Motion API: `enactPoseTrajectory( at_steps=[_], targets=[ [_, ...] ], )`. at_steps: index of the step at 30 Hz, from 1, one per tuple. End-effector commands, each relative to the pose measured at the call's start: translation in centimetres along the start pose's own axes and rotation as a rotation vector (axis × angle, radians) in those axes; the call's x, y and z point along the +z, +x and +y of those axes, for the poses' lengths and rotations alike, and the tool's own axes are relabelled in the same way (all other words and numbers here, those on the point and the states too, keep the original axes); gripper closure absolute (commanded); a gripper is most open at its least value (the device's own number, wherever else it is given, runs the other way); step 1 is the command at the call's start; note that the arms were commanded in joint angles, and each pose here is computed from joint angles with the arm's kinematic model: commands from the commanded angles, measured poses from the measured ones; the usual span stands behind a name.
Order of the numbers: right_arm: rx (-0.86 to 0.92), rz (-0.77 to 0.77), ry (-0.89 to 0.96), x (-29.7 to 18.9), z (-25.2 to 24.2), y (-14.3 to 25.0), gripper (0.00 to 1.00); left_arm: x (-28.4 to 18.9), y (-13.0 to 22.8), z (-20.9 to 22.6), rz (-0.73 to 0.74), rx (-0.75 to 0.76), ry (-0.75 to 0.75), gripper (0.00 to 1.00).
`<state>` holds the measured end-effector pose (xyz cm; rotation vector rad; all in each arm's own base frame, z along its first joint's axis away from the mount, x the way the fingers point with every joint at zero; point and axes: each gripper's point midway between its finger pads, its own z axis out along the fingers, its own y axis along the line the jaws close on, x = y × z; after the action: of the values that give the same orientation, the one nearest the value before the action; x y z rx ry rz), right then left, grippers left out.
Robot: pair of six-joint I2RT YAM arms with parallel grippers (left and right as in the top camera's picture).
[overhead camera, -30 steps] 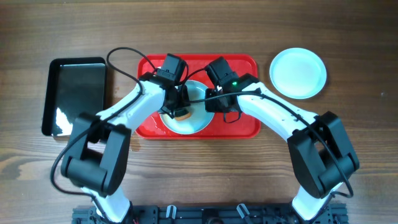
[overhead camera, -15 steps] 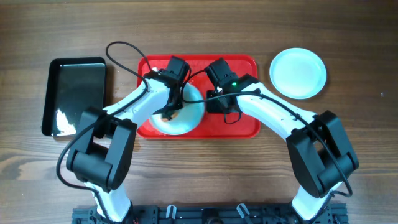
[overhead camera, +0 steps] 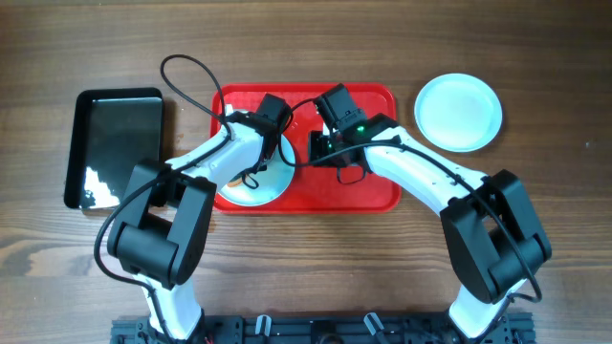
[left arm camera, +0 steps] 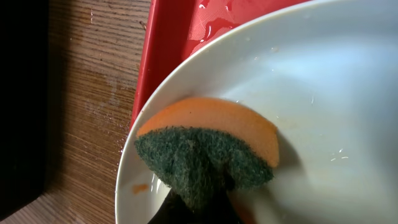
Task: Clean dirty plates on tray and stack at the side
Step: 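Scrub the plate with the sponge while the right gripper holds the rim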
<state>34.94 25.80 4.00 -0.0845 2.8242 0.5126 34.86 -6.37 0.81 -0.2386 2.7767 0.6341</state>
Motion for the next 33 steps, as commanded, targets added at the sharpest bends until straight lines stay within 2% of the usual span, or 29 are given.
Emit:
enactPoseTrajectory(
  at_steps=[1,9,15,16,18,19,23,33],
  targets=[
    [-0.036,0.035,-0.084,1.0,1.8,0.7,0.69,0.8,1.4,-1.3,0.053,0.006,0.047,0.96],
    [-0.039,0.067,-0.141,4.8,3.1,1.7,0.70,0.7,2.0,-2.1,0.083,0.006,0.091,0.96],
    [-0.045,0.082,-0.186,5.2,4.2,2.2,0.71,0.6,2.2,-2.6,0.100,0.005,0.118,0.96],
    [-0.045,0.082,-0.186,5.2,4.2,2.2,0.73,0.6,2.2,-2.6,0.099,0.005,0.119,0.96],
    [-0.044,0.084,-0.180,5.3,4.1,2.2,0.87,0.6,2.2,-2.6,0.101,0.004,0.122,0.96],
    [-0.032,0.085,-0.162,5.4,3.8,2.3,0.96,0.6,2.3,-2.7,0.104,0.004,0.125,0.96],
    [0.011,0.068,0.009,5.9,0.6,2.6,0.96,0.5,2.6,-3.3,0.125,0.003,0.161,0.96],
    [0.057,0.071,0.238,5.1,-4.0,3.3,0.96,-1.4,2.6,-5.5,0.158,0.008,0.320,0.96]
  ],
)
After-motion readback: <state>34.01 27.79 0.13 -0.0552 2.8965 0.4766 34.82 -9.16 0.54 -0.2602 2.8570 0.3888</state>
